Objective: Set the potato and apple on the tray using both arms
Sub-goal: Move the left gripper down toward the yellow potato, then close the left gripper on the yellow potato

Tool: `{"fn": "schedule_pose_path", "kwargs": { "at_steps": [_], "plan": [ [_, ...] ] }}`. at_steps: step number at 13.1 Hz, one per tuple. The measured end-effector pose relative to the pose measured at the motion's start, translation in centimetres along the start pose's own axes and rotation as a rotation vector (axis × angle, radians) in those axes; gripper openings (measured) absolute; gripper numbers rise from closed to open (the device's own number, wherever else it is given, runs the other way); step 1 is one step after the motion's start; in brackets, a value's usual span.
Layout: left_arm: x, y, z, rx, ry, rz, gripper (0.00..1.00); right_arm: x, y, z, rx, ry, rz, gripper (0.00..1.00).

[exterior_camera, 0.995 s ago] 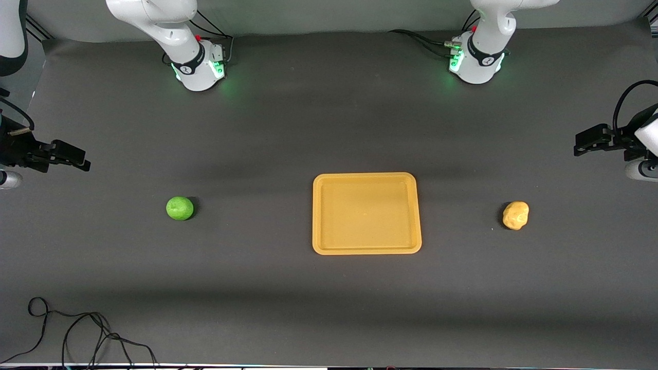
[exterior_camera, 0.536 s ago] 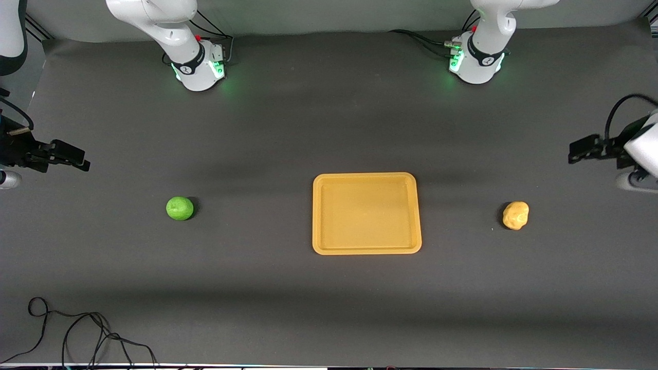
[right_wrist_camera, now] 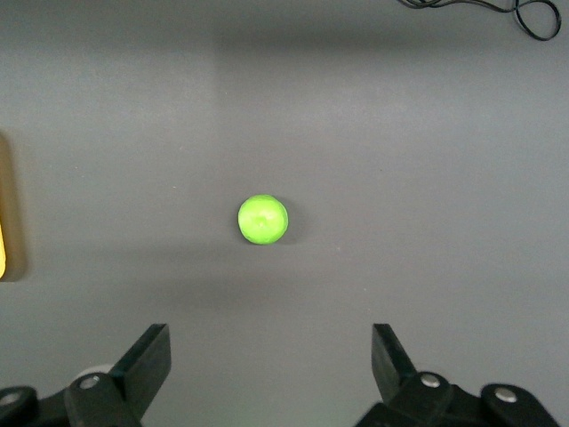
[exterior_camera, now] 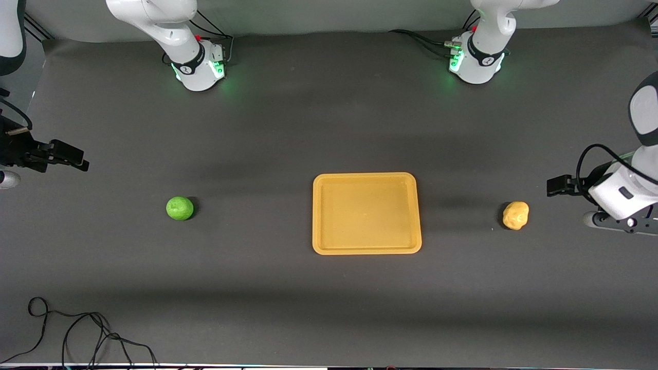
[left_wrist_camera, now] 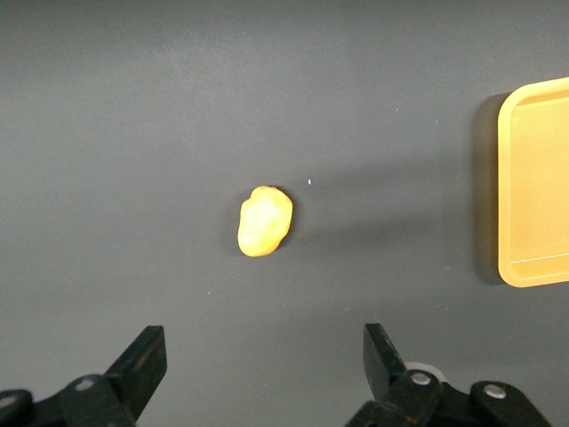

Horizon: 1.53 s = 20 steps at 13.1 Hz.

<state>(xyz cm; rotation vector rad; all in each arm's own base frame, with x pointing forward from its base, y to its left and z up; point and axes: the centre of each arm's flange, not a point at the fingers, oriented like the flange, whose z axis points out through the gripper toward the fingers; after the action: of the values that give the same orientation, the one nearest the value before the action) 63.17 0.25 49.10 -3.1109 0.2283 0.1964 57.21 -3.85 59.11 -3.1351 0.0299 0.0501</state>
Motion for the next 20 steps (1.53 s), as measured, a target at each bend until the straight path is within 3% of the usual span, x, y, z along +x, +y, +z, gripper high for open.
{"fn": "schedule_pose_path", "kwargs": {
  "at_steps": [5, 11, 14, 20],
  "plan": [
    [1.9, -0.3, 2.8, 0.003, 0.027, 0.001, 0.99, 0.0, 0.2, -0.1, 0.000, 0.002, 0.003, 1.00],
    [5.4, -0.7, 14.7, 0.010, 0.111, 0.015, 0.99, 0.0, 0.2, -0.2, 0.000, 0.004, 0.002, 1.00],
    [4.1, -2.4, 20.6, 0.016, 0.145, 0.053, 0.99, 0.0, 0.2, -0.2, 0.000, 0.003, 0.002, 1.00],
    [1.5, -3.8, 25.5, 0.022, 0.194, 0.057, 0.98, 0.0, 0.2, -0.1, 0.000, 0.002, 0.001, 1.00]
  ]
}}
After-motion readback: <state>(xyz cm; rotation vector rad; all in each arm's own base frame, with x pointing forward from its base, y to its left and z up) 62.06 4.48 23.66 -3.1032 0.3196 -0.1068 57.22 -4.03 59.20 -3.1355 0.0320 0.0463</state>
